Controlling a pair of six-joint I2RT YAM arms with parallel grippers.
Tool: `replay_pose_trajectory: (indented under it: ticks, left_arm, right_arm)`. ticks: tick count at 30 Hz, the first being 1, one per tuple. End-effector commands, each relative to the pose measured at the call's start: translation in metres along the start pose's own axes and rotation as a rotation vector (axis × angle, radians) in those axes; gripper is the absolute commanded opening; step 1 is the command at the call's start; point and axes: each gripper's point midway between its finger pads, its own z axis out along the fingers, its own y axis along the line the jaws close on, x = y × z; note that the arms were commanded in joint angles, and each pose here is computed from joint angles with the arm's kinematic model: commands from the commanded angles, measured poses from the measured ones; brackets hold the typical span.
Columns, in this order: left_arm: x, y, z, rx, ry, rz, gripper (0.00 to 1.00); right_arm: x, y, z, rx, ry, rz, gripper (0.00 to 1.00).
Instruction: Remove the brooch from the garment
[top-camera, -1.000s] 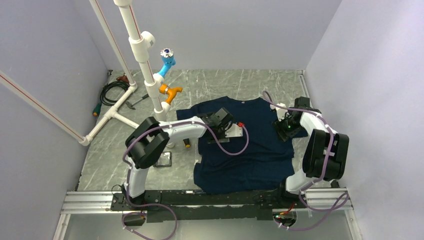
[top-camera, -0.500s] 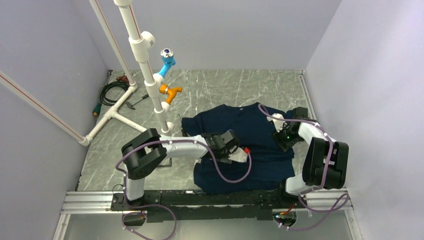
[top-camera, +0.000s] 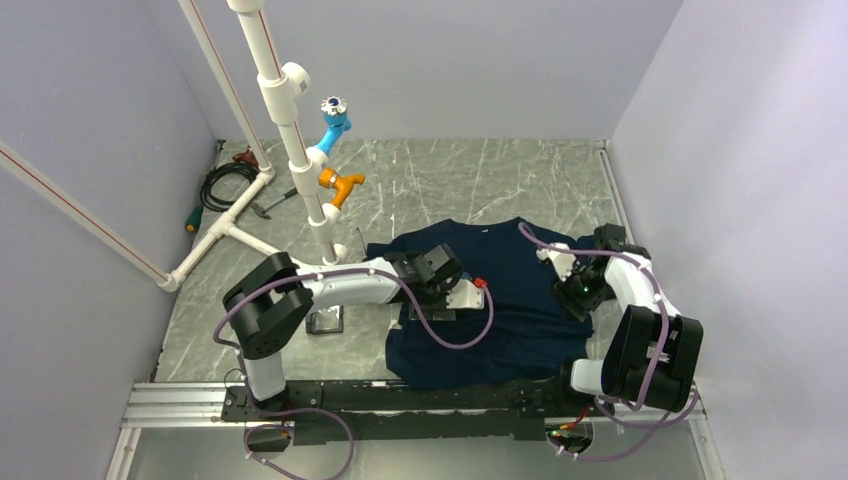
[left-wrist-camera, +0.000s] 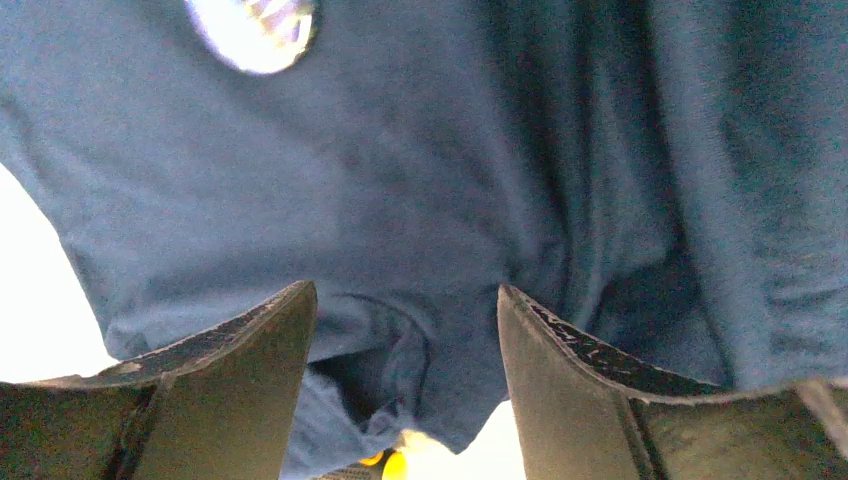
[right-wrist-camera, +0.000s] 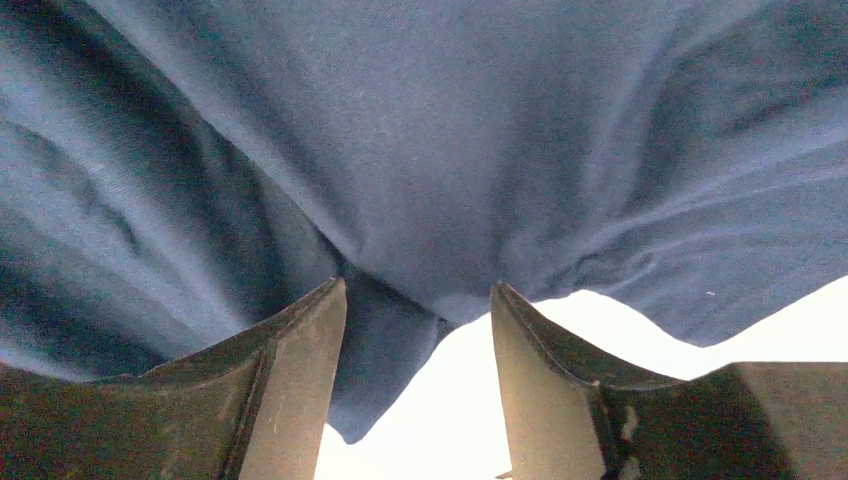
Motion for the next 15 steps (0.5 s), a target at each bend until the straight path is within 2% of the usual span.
replay_pose_trajectory:
  ticks: [1, 5, 9, 15]
  left_arm:
    - [-0.034, 0.027, -0.039, -0.042, -0.156, -0.123, 0.73]
    - [-0.065, 0.038, -0.054, -0.034, -0.244, -0.201, 0.75]
    - [-0.084, 0.058, -0.063, -0.092, -0.294, -0.267, 0.75]
    - [-0.089, 0.076, -0.048, -0.140, -0.255, -0.331, 0.73]
  right_arm:
    - [-0.044, -0.013, -0.035, -0.016, -0.169, 0.049, 0.60]
    - [-0.092, -0.015, -0.060, -0.074, -0.360, 0.138, 0.65]
    - [-0.124, -0.019, -0.074, -0.127, -0.490, 0.213, 0.68]
    - [-0.148, -0.013, -0.067, -0.274, -0.567, 0.327, 0.69]
